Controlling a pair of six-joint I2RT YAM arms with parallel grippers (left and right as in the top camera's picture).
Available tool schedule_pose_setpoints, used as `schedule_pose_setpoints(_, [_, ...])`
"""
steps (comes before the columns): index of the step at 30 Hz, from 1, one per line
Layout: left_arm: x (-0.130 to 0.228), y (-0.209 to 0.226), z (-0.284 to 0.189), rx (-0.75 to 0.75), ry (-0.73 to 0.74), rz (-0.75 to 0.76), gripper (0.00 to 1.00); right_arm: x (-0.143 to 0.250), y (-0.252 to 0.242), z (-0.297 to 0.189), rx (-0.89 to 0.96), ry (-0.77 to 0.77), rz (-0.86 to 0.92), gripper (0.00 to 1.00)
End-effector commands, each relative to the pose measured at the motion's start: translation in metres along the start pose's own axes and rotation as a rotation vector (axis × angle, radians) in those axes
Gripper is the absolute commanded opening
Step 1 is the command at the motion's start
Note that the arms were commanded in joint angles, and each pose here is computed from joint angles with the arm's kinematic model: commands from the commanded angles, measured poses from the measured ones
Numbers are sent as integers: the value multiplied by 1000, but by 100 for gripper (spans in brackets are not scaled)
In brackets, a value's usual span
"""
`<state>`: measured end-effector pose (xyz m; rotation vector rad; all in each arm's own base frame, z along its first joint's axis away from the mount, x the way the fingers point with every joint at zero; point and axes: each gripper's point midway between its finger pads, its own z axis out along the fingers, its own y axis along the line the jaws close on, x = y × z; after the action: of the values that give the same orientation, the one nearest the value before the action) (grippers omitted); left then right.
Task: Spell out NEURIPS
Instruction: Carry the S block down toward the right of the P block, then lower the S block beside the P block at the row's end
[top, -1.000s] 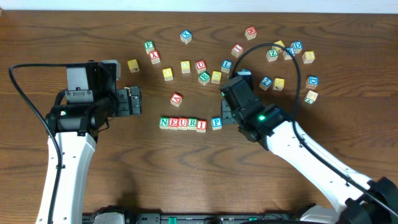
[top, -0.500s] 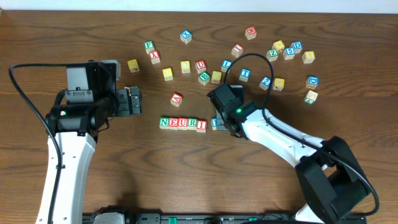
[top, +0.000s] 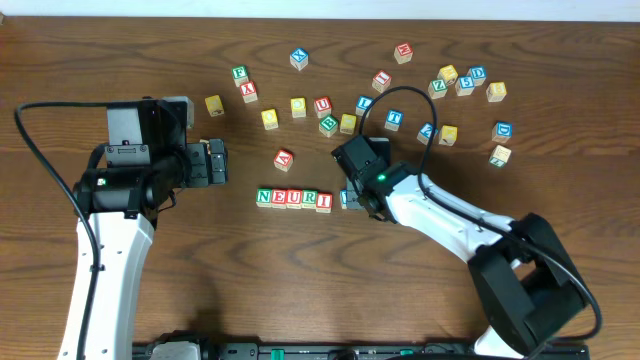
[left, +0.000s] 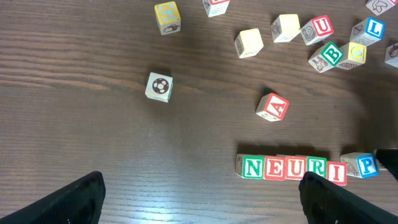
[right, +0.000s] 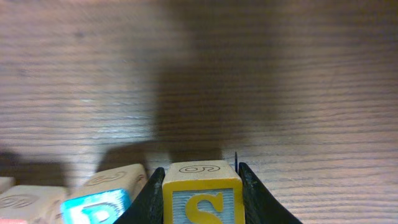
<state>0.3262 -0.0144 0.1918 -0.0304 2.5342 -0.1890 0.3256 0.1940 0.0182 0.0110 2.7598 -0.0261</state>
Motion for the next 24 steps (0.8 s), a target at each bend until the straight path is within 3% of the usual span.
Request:
schedule_pose_setpoints(1, [-8, 1, -6, -8, -25, 10, 98, 6, 3, 6, 16, 10, -9, 15])
schedule_pose_setpoints(24, [-8, 1, -6, -8, -24, 10, 98, 17, 22, 2, -9, 9, -61, 17])
